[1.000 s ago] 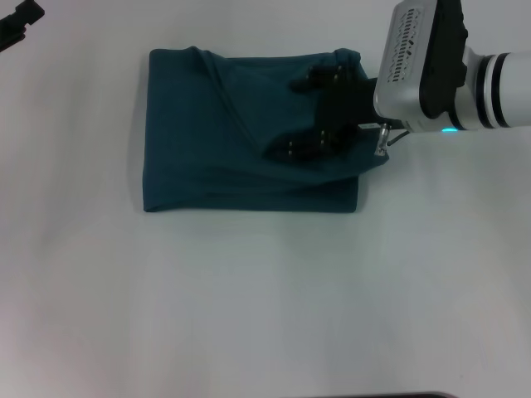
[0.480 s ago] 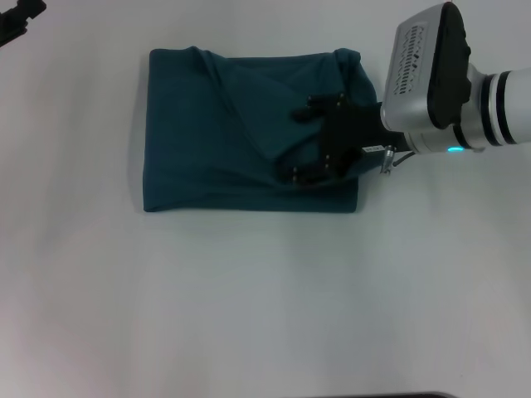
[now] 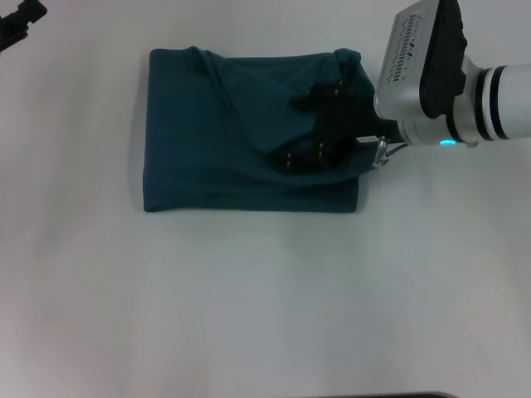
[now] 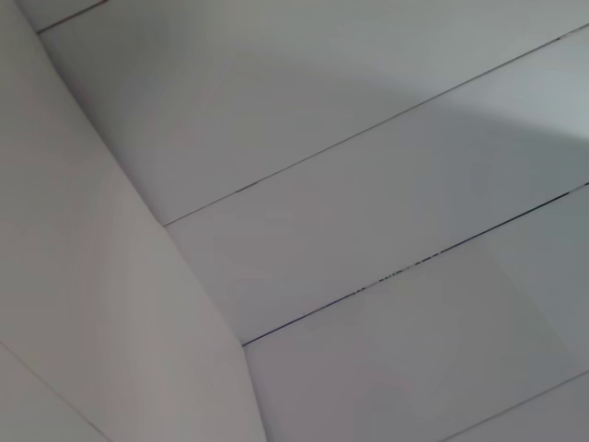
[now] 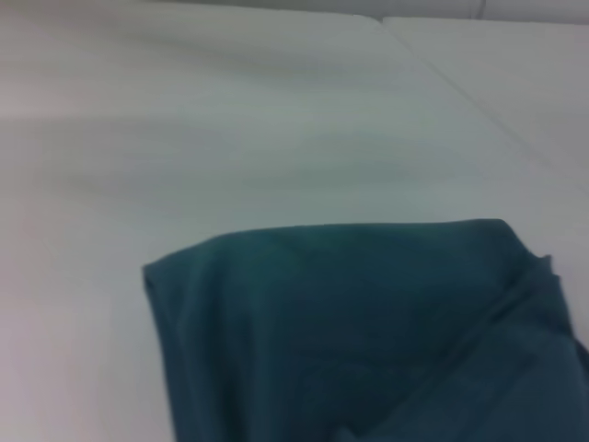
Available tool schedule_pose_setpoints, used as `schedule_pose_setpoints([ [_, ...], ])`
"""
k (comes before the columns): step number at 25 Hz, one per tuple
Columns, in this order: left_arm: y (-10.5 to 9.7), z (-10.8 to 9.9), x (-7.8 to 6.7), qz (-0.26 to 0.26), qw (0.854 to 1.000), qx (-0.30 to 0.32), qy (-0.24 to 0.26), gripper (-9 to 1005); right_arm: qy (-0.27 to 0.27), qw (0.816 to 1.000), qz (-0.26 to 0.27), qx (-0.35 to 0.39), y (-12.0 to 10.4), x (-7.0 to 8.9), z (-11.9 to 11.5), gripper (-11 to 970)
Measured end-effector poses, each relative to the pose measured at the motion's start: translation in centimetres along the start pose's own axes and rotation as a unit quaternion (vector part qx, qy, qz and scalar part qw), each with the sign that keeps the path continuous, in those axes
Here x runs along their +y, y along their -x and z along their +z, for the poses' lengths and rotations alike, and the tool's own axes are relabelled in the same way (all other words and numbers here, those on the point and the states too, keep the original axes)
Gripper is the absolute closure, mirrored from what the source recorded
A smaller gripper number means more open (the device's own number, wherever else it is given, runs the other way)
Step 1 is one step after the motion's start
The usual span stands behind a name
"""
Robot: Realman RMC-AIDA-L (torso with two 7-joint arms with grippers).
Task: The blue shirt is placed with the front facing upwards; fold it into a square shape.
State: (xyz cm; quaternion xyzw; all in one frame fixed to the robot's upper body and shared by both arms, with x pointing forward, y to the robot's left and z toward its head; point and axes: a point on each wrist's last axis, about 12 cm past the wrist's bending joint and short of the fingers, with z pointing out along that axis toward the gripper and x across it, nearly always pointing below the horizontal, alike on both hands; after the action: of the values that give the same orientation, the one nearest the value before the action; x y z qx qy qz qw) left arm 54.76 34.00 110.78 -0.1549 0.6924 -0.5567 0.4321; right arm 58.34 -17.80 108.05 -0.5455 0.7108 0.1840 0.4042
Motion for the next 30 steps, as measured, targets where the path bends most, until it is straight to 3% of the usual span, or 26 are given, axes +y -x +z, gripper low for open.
schedule_pose_setpoints([
  [12, -0.1, 0.09, -0.11, 0.0, 1.0, 0.004, -0.005, 46, 0.012, 1.0, 0.019, 0.017, -0.32, 0.13, 0.01, 235],
  [18, -0.27, -0.02, -0.09, -0.001, 1.0, 0.005, -0.006, 46, 0.011, 1.0, 0.018, 0.014, -0.24, 0.1, -0.1, 440],
  [20, -0.28, -0.05, -0.08, -0.002, 1.0, 0.005, -0.006, 46, 0.01, 1.0, 0.018, 0.014, -0.26, 0.1, -0.12, 677],
  [26, -0.29, -0.1, -0.07, -0.002, 1.0, 0.005, -0.006, 46, 0.01, 1.0, 0.022, 0.012, -0.27, 0.11, -0.14, 916],
  [30, -0.25, -0.1, -0.08, -0.001, 1.0, 0.005, -0.006, 46, 0.007, 0.999, 0.033, 0.0, 0.04, -0.02, -0.32, 927],
])
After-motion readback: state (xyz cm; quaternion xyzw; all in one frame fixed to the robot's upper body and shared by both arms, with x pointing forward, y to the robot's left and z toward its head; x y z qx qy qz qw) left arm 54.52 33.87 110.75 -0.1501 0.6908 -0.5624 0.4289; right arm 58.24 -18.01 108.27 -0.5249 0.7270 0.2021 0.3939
